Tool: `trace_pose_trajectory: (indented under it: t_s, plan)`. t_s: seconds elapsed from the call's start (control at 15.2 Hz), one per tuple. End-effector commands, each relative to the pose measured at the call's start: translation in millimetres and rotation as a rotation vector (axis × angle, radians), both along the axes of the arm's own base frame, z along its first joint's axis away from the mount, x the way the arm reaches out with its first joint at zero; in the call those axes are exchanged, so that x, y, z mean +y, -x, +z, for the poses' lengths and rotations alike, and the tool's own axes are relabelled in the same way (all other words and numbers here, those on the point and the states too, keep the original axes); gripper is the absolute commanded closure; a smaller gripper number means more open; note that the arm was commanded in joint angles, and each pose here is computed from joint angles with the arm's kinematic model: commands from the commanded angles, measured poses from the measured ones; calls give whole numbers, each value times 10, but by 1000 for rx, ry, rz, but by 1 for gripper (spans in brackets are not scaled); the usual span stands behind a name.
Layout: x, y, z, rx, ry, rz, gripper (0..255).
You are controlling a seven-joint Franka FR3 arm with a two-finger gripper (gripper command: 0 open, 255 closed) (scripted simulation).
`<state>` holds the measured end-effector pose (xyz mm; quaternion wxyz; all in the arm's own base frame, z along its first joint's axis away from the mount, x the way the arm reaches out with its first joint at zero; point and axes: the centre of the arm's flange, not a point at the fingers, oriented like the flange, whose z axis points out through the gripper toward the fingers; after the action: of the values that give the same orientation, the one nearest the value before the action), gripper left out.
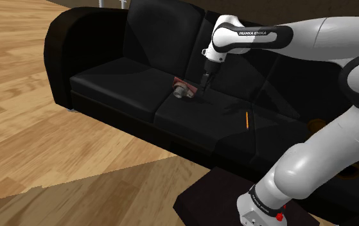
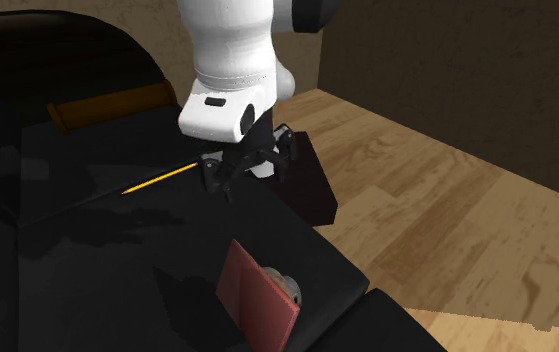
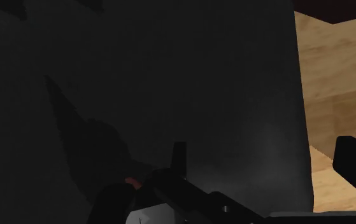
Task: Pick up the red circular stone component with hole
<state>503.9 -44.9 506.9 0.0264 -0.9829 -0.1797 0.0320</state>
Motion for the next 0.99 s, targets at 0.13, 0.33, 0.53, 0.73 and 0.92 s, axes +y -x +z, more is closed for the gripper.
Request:
trace_pose_trajectory:
  t_s: [0.13, 0.33, 0.53, 0.73, 0.92]
  plan:
    - [10, -476, -44, -33, 13, 47, 0]
    - [8, -834, -62, -58, 22, 81, 0]
    - [17, -1193, -72, -82, 32, 115, 0]
    - [18, -1203, -177, -83, 32, 116, 0]
    - [18, -1204, -336, -83, 32, 116, 0]
